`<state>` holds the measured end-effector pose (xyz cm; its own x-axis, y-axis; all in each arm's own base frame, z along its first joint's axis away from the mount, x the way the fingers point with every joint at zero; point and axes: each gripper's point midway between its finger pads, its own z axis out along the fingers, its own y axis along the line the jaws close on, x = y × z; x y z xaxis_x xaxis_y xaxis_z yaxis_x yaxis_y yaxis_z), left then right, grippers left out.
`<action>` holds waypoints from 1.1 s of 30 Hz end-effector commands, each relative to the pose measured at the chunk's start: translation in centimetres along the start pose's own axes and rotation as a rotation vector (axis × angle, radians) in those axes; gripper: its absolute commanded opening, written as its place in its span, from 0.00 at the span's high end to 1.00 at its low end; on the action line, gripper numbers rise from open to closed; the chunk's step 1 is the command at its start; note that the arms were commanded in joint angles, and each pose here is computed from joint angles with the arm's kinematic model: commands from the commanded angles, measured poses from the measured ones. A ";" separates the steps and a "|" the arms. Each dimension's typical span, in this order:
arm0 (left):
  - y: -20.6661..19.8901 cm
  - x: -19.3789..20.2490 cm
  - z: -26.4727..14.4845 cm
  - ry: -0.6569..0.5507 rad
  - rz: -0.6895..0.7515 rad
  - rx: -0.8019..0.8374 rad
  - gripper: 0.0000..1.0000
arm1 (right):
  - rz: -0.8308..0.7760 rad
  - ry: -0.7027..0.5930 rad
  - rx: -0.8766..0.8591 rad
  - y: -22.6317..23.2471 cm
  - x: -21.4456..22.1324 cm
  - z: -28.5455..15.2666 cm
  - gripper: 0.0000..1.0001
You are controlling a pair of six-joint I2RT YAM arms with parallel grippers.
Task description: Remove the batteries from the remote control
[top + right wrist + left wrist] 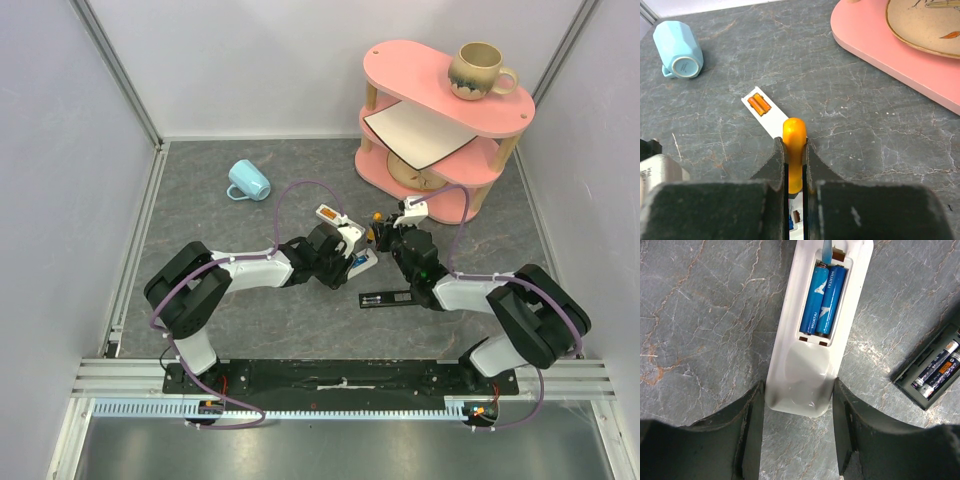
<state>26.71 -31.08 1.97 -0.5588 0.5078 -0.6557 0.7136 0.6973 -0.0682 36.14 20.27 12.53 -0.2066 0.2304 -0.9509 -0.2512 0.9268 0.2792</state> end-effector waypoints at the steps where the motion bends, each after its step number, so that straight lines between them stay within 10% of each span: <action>1: 0.1 1.2 0.4 0.053 -0.006 0.007 0.88 | -0.012 -0.047 0.019 0.1 -1.1 0.9 1.00; 14: 0.0 1.3 0.5 0.056 -0.005 0.011 0.90 | -0.036 0.006 -0.001 0.5 1.5 0.6 1.00; 33: -0.1 1.2 0.5 0.055 -0.006 0.016 0.98 | 0.356 0.090 -0.175 4.1 4.3 -1.6 1.00</action>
<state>26.60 -31.07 1.95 -0.5638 0.5108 -0.6490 0.7157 0.6943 -0.0753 35.81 20.21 11.35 -0.1970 0.3944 -0.8976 -0.2187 0.8748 0.4323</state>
